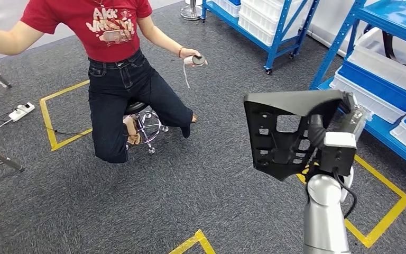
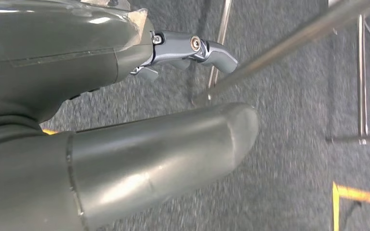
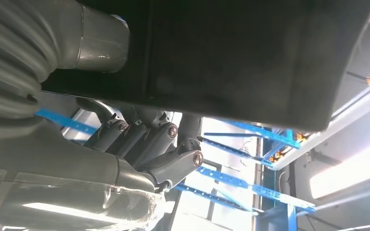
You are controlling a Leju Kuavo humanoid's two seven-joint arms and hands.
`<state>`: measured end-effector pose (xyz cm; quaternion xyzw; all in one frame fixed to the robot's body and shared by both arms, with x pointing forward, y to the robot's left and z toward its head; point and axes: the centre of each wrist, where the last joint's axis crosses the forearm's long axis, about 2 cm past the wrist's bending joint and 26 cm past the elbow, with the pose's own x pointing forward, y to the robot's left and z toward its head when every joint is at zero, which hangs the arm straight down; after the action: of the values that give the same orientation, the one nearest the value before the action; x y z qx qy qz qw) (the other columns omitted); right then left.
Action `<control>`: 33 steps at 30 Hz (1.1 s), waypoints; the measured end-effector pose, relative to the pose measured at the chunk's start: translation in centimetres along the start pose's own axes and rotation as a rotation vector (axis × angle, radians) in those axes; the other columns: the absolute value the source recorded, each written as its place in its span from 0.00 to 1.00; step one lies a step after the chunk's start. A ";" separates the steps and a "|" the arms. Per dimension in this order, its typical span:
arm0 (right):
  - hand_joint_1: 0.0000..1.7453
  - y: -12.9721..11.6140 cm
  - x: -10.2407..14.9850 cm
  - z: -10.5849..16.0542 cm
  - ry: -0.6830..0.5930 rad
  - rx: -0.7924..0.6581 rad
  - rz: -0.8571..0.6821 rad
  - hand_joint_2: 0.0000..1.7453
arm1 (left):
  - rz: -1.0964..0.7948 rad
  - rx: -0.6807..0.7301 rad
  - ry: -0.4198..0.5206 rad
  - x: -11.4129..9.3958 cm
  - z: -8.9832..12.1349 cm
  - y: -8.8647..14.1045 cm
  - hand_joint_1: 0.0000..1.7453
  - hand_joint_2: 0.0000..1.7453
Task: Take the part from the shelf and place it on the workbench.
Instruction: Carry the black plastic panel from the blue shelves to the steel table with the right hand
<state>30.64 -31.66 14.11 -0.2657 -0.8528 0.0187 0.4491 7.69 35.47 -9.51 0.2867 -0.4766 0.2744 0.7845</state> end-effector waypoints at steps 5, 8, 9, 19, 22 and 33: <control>1.00 -3.4 0.8 1.7 -0.005 -0.018 0.059 1.00 | -0.004 -0.020 -0.016 0.5 -0.4 -0.7 0.00 0.00; 1.00 -5.3 0.7 2.8 -0.002 -0.022 0.082 1.00 | -0.014 -0.030 -0.020 0.6 -0.3 -1.0 0.00 0.00; 1.00 -6.1 0.5 3.1 0.000 -0.027 0.093 1.00 | -0.019 -0.037 -0.024 0.7 -0.4 -1.3 0.00 0.00; 1.00 -13.1 -1.1 4.7 0.028 -0.070 0.158 1.00 | -0.017 -0.084 -0.051 1.7 -0.4 -4.0 0.00 0.00; 1.00 -14.4 -1.3 4.8 0.022 -0.071 0.159 1.00 | -0.011 -0.075 -0.048 1.7 -0.5 -3.9 0.00 0.00; 1.00 -17.0 -1.7 4.5 0.006 -0.060 0.176 1.00 | 0.000 -0.066 -0.045 1.6 -0.6 -3.5 0.00 0.00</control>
<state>20.47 -46.07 14.73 -0.3532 -0.8249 0.0316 0.4402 11.15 33.70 -8.93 0.2666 -0.5027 0.2519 0.7828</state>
